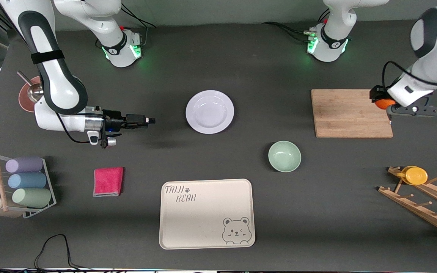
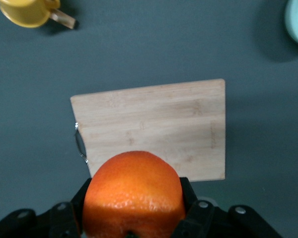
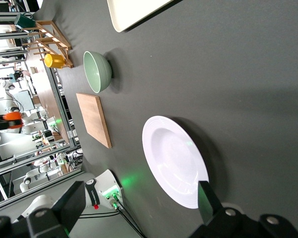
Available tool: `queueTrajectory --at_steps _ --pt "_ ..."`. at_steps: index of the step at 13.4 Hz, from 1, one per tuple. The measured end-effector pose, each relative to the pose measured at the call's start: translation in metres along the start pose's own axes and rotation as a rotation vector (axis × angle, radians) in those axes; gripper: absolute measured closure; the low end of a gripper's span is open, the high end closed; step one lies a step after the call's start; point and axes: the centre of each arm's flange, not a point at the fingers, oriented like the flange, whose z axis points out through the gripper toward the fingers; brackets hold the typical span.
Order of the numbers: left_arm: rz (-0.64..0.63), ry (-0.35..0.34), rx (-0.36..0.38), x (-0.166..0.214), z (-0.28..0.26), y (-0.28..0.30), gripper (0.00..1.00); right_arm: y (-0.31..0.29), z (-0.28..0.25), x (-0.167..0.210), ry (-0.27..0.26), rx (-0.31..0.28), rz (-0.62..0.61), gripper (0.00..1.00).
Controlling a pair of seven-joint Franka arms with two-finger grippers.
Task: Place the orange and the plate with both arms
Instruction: 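Carry the orange to the white plate while the right gripper approaches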
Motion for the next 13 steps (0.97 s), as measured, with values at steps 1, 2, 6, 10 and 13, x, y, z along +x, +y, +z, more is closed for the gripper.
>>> queueTrajectory --at_steps 1,2,6,10,13 --pt "0.001 -0.008 -0.001 0.0 -0.023 0.002 0.29 0.001 0.001 0.0 0.001 0.009 -0.005 0.0" --pt "0.001 -0.012 -0.006 0.002 -0.044 0.003 0.29 0.001 0.002 0.001 0.004 0.022 -0.007 0.0" --pt "-0.002 -0.009 -0.034 0.026 -0.082 0.028 0.29 0.011 0.015 0.003 -0.008 0.092 0.035 0.0" --pt "-0.053 -0.004 -0.018 0.054 -0.087 0.116 0.29 0.019 0.023 0.003 -0.027 0.119 0.057 0.0" --pt "-0.123 -0.004 -0.014 0.066 -0.084 0.216 0.29 0.018 0.024 0.002 -0.04 0.131 0.052 0.0"
